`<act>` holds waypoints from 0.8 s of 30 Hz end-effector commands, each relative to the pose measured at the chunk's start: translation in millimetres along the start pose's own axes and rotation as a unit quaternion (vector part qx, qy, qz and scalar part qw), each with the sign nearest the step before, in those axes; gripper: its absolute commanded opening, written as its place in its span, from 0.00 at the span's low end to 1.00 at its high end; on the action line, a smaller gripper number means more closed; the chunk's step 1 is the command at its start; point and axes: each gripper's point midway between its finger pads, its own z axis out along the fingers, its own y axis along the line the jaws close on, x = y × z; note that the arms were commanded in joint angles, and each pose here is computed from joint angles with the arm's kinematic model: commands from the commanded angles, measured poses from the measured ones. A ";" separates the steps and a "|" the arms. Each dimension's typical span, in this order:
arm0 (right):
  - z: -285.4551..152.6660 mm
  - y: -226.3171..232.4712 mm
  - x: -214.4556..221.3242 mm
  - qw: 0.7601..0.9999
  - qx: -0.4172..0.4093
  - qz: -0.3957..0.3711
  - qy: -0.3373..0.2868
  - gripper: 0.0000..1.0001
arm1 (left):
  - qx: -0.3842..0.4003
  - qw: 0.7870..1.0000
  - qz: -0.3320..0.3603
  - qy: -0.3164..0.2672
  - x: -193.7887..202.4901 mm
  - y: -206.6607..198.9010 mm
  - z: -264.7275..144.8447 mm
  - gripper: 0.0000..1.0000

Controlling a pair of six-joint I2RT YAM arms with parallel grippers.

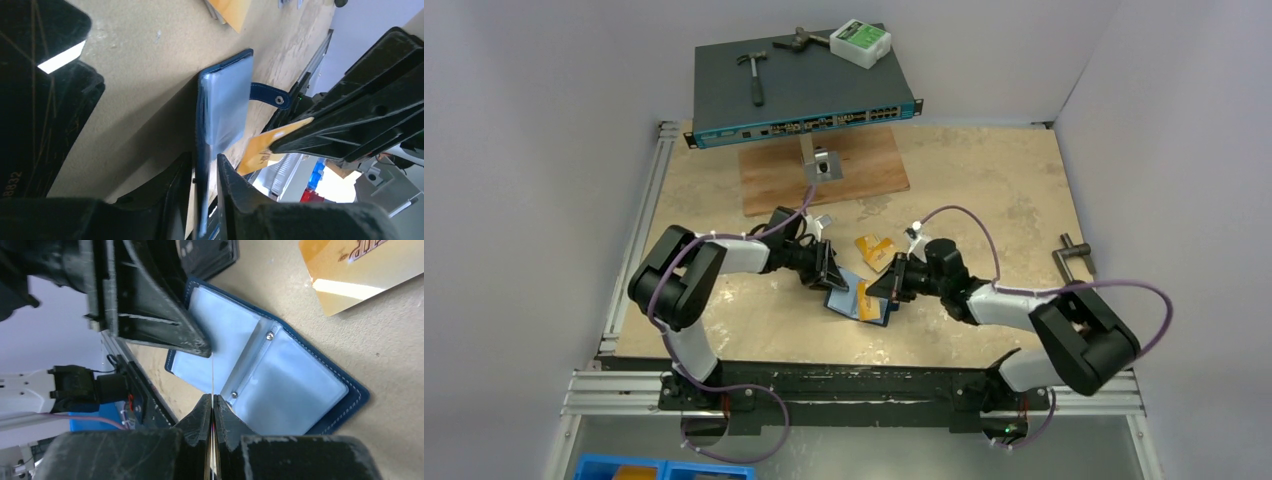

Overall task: Put the credit cards into the card holder
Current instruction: Insert the credit card into the card holder.

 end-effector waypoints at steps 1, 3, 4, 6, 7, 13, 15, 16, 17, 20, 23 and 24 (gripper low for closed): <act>21.9 7.1 -2.0 1.000 -0.012 -0.004 0.012 0.00 | -0.027 0.999 0.032 0.007 0.0 2.9 -2.3 0.27; 27.6 -0.5 1.8 1.000 -0.006 0.003 0.017 0.00 | -0.032 0.998 0.050 0.021 7.2 3.9 -7.1 0.28; 30.6 -3.0 3.3 1.000 -0.004 0.007 0.020 0.00 | -0.031 0.997 0.059 0.027 10.6 3.5 -8.9 0.29; 36.4 -4.6 4.9 1.000 -0.006 0.011 0.025 0.00 | -0.025 0.996 0.074 0.034 14.5 0.0 -12.7 0.37; 39.0 -4.7 5.2 1.000 -0.006 0.011 0.027 0.00 | -0.022 0.995 0.088 0.038 15.3 -2.2 -15.1 0.43; 46.3 0.3 3.0 0.999 -0.008 0.002 0.040 0.00 | -0.031 0.985 0.147 0.083 36.8 -6.9 -22.7 0.49; 45.8 3.3 0.4 0.999 -0.003 0.000 0.046 0.00 | -0.034 0.981 0.165 0.097 45.1 -4.6 -20.5 0.49; 45.7 5.5 -1.3 0.999 -0.001 -0.001 0.047 0.00 | -0.034 0.979 0.175 0.104 47.6 -4.4 -19.7 0.49; 45.3 8.9 -3.9 0.999 -0.002 -0.003 0.047 0.00 | -0.035 0.976 0.182 0.118 54.1 -4.8 -18.5 0.48; 45.3 16.7 -13.3 0.999 0.004 -0.022 0.047 0.00 | -0.034 0.972 0.182 0.146 63.6 -0.3 -16.0 0.47; 48.1 21.0 -22.5 0.998 0.013 -0.038 0.049 0.00 | -0.034 0.969 0.185 0.160 66.0 -0.9 -15.1 0.47; 49.3 20.6 -22.7 0.998 0.016 -0.039 0.053 0.00 | -0.036 0.968 0.188 0.162 66.1 -1.7 -15.8 0.47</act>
